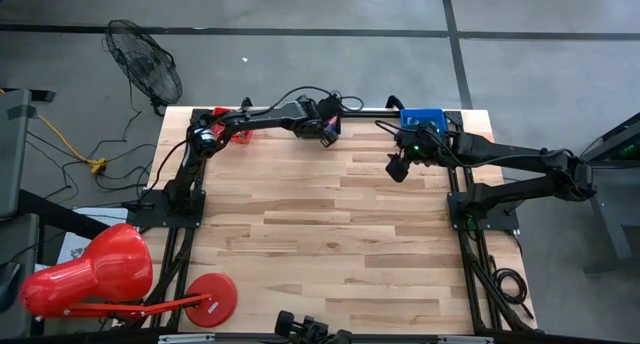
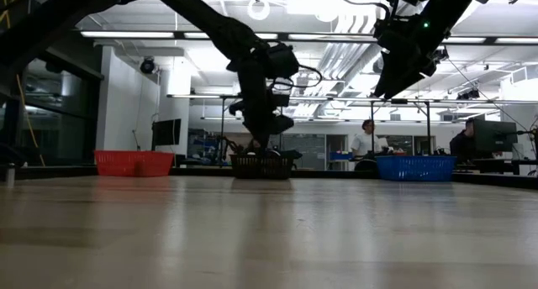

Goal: Pick and place Stapler, Stapler remover, tape
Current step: Put the blue tape into the black bin, then return to Home Position

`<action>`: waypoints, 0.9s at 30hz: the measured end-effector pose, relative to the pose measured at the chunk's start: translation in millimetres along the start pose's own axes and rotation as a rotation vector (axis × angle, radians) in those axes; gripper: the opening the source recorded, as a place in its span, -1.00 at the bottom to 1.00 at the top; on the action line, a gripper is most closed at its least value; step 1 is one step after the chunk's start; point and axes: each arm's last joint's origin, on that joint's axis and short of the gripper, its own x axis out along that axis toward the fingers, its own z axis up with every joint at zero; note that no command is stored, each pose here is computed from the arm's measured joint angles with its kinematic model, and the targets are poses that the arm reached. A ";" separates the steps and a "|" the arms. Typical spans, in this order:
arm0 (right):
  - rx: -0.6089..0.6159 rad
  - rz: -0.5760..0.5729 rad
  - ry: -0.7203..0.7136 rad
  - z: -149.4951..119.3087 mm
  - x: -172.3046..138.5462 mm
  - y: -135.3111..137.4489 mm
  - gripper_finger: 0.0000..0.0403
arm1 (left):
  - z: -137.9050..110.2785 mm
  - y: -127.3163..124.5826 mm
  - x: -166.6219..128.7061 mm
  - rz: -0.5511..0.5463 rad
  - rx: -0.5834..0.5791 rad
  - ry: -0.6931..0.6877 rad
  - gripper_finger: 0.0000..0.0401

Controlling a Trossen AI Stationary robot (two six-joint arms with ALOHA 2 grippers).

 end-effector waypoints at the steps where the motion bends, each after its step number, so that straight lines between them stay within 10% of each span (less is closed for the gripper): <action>1: -0.001 0.004 0.002 -0.2 0.0 0.1 0.27 | 2.7 1.0 -2.2 0.002 -0.002 -0.005 -0.99; 27: 0.063 0.273 -0.160 -35.2 -44.8 -16.6 0.27 | 18.6 10.1 -100.3 -0.074 0.347 -0.089 -0.99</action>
